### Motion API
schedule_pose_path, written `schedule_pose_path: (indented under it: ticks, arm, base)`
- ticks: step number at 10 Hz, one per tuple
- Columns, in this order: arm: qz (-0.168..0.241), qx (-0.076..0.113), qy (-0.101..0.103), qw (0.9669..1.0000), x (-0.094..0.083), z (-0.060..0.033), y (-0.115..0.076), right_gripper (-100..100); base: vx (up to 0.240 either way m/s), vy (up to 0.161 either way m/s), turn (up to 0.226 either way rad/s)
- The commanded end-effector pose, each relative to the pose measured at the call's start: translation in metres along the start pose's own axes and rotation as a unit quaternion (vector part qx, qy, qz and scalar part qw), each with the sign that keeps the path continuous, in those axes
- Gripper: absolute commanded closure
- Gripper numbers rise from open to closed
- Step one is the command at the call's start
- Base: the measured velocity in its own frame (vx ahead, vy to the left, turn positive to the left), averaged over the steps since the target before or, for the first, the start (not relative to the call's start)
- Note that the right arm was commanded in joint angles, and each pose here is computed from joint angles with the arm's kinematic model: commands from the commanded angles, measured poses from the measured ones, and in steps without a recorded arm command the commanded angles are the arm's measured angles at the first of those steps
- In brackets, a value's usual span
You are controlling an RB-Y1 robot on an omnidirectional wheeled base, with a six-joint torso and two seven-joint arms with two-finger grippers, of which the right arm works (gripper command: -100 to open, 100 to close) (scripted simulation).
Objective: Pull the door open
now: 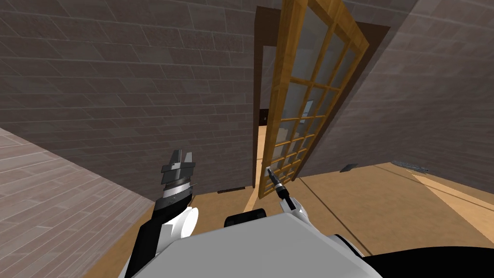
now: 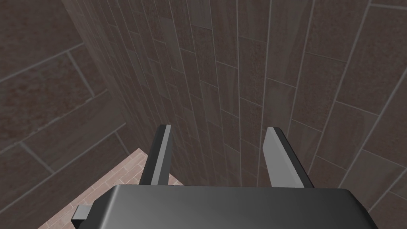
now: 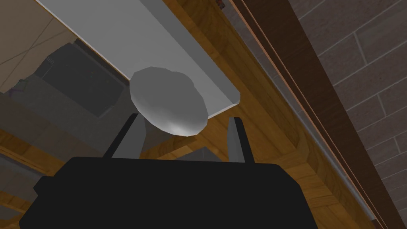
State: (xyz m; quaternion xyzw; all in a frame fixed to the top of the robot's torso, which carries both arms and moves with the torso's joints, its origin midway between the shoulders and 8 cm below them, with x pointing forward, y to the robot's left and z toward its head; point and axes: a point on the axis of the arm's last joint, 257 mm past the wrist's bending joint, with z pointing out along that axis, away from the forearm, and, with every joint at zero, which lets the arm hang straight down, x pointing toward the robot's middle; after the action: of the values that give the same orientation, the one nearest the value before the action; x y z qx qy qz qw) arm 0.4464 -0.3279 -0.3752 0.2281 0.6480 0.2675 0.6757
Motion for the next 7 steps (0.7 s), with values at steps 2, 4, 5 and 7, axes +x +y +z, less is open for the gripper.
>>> schedule_pose_path:
  ticks: [2,4,5,7]
  arm:
    - [0.054,-0.001,0.005,0.9986,0.013,0.0002,0.0074,100]
    - [0.083,0.001,0.002,0.9966,0.0121,0.0003,0.0066,100]
    - [0.086,0.001,0.002,0.9963,0.0121,0.0003,0.0066,100]
    - [0.111,0.002,-0.001,0.9938,0.0112,0.0003,0.0059,100]
  base:
    - [-0.057,-0.047,0.1]
    - [-0.043,-0.038,0.05]
    - [-0.036,-0.028,0.076]
    - [-0.035,-0.035,0.059]
